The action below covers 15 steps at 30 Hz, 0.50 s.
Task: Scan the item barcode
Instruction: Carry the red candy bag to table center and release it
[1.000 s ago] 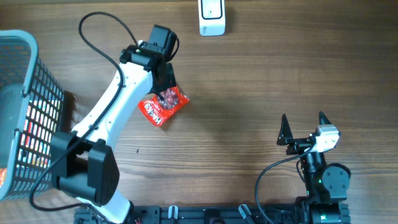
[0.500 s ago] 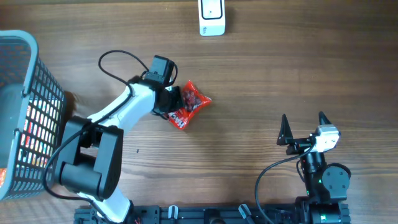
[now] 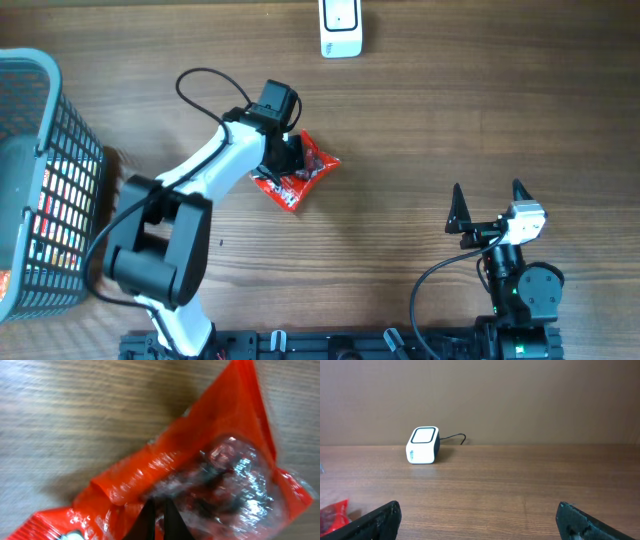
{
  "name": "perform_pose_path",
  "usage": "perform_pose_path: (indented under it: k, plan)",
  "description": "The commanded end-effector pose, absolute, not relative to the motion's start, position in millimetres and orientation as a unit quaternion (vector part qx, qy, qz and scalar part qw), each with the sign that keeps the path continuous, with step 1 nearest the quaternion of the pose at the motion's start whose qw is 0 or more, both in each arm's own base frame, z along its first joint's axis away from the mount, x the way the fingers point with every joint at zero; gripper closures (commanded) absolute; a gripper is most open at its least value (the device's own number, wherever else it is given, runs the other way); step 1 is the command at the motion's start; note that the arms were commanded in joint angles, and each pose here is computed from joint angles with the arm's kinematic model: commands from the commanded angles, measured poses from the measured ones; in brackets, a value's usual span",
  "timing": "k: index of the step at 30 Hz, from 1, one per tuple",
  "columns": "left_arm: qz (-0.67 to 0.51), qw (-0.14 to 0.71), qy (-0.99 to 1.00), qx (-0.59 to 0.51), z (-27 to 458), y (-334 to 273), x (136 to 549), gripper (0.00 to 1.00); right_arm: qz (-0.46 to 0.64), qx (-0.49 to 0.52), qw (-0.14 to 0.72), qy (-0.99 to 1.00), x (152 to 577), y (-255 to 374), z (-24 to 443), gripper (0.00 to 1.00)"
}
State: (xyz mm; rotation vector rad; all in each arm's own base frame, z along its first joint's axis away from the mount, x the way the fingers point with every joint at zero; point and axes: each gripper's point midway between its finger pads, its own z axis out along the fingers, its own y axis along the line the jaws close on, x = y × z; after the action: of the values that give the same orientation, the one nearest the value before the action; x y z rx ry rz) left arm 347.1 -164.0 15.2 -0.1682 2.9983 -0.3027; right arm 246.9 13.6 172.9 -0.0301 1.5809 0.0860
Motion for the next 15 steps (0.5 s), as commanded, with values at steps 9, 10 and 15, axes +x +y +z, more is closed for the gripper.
perform_pose_path:
  k: [9,10,15]
  plan:
    - [-0.203,0.155,0.967,-0.008,138,-205,384,0.91,0.033,-0.014,0.705,0.708,247,12,174,0.0]
    - [-0.203,0.145,0.968,0.002,136,-213,377,0.91,0.033,-0.014,0.705,0.708,247,12,174,0.0]
    - [-0.106,0.071,0.992,-0.006,39,-212,352,0.87,0.033,-0.014,0.705,0.708,247,12,174,0.0]
